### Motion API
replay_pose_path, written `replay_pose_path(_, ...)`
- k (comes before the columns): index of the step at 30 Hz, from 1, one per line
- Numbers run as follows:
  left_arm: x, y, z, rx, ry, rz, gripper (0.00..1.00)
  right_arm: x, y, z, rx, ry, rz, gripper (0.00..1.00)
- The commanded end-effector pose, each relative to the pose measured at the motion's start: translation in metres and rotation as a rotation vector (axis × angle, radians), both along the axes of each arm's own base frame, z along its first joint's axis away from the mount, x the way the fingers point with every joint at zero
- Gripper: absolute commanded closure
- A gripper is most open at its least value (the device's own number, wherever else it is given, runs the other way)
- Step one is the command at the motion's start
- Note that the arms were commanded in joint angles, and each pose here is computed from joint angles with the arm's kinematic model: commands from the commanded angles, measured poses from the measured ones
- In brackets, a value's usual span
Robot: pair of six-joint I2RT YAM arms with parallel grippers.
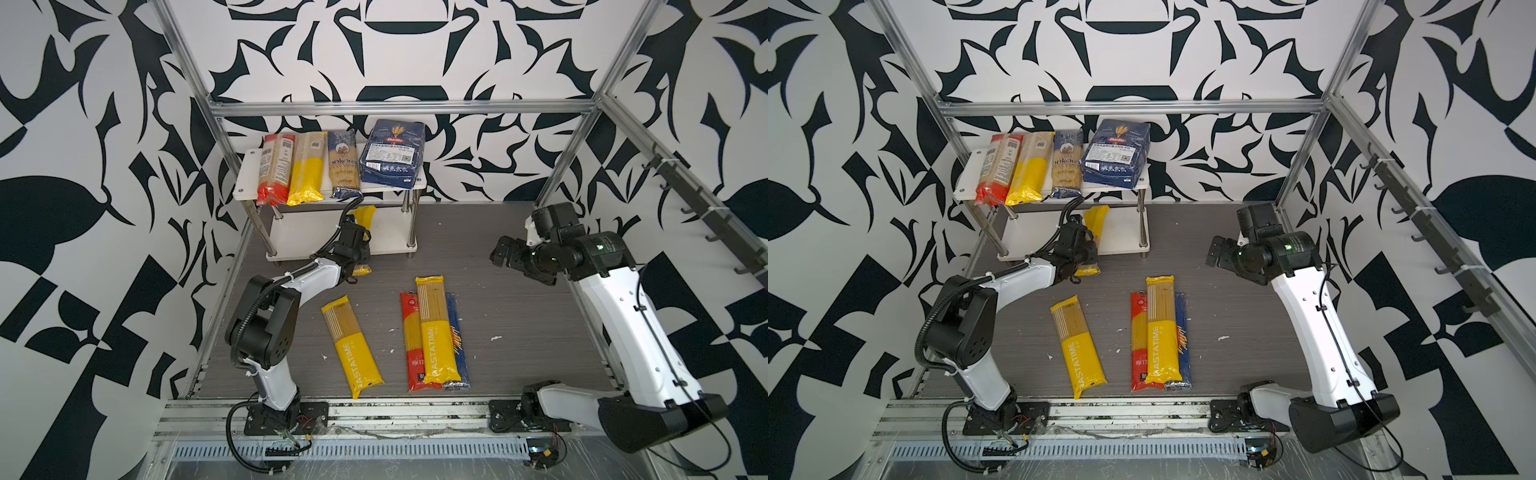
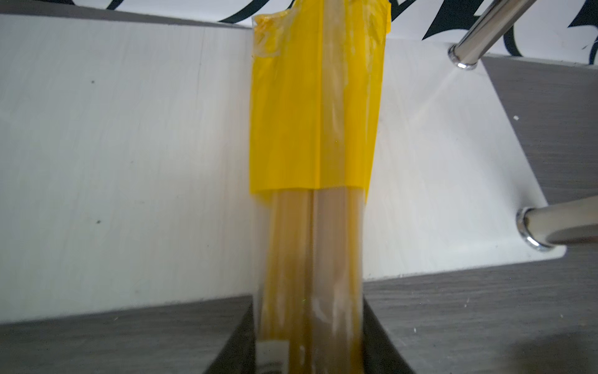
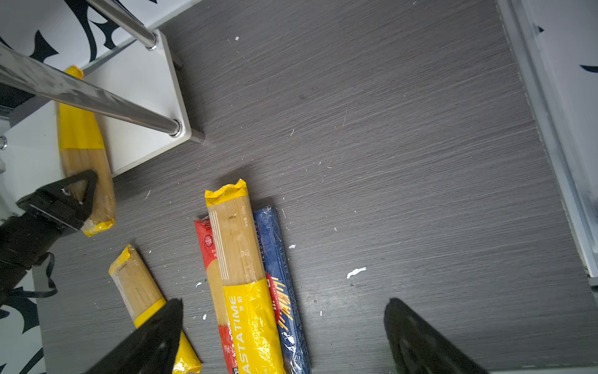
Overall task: Arrange pasta packages on shelves
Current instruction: Place the pasta bag on the shelf.
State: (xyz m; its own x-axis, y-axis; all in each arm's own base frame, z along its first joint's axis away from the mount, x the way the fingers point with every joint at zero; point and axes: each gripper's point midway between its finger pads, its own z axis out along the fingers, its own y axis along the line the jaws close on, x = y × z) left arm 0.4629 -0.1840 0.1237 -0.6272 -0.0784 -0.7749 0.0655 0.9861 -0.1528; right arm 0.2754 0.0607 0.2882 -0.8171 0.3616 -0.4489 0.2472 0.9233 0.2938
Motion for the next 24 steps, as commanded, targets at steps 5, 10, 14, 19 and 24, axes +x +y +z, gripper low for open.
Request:
replay_pose_path(5,0.053,-0.02,0.074,-0.126,-0.238,-0.005,1.0,-0.02,-0.017,0.017,-0.031,-0.04,-0.068,0.01)
replay_pose_path(10,0.066,-0.031,0.076,-0.16,-0.243,-0.022,1.0,-0.03,-0.023,0.02,-0.04,-0.049,-0.099,0.01)
replay_pose_path(14,0.076,-0.04,0.075,-0.197,-0.237,-0.032,1.0,-0.04,-0.029,0.022,-0.048,-0.055,-0.123,0.01)
replay_pose_path(19,0.085,-0.051,0.071,-0.249,-0.223,-0.041,1.0,-0.051,-0.036,0.024,-0.06,-0.058,-0.155,0.0)
replay_pose_path(24,0.09,-0.053,0.066,-0.293,-0.216,-0.021,1.0,-0.06,-0.041,0.024,-0.069,-0.059,-0.175,0.0)
